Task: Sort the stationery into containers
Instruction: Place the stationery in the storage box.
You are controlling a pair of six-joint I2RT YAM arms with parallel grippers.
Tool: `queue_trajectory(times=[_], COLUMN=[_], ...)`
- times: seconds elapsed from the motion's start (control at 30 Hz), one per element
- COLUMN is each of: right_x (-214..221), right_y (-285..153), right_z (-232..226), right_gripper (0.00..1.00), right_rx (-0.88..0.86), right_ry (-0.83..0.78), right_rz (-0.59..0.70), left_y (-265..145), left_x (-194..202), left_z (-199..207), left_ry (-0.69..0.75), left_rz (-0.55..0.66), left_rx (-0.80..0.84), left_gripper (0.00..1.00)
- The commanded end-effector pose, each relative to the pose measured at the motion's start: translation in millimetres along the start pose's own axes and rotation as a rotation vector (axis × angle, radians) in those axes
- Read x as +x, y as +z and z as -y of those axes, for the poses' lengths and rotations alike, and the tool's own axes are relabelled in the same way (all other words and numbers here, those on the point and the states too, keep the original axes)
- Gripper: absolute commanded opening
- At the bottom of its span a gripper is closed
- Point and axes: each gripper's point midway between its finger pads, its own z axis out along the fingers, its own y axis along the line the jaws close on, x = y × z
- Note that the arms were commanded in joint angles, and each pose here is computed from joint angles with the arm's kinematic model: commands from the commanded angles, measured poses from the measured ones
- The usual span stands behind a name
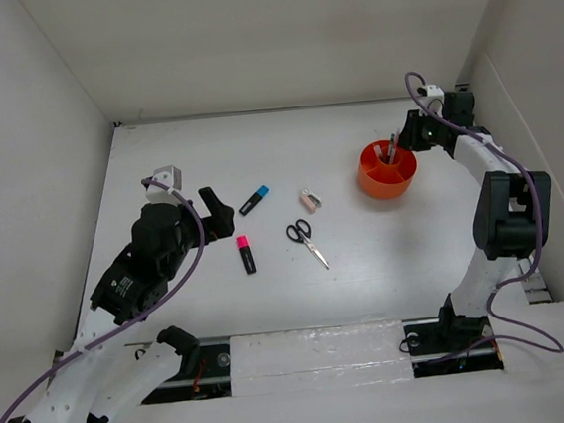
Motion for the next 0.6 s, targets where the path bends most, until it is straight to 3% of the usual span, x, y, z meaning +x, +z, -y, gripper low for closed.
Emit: queue_trajectory(times=[0.0, 0.37, 0.57], right_x=[-15.5, -28.9, -65.4], right_y=[-3.9, -15.7, -45.9], right_z=[-4.3, 5.7, 2.9], right_gripper=[0.3, 0.3, 0.3], right_rx=[0.009, 0.107, 0.152], right_ry=[-0.043, -0.034, 0.031], right_rz=[0.041, 0.076, 0.205], left_y=[-0.9, -0.4, -0.3], left_x=[-5.6, -7.6, -8.6], left_z=[3.3, -0.2, -1.1], left_ry=[0.002, 0.002, -0.016], left_rz=[0.031, 0.042, 0.047], left_rx=[0.022, 0.003, -0.006], left_gripper=[0.99, 1.0, 1.0])
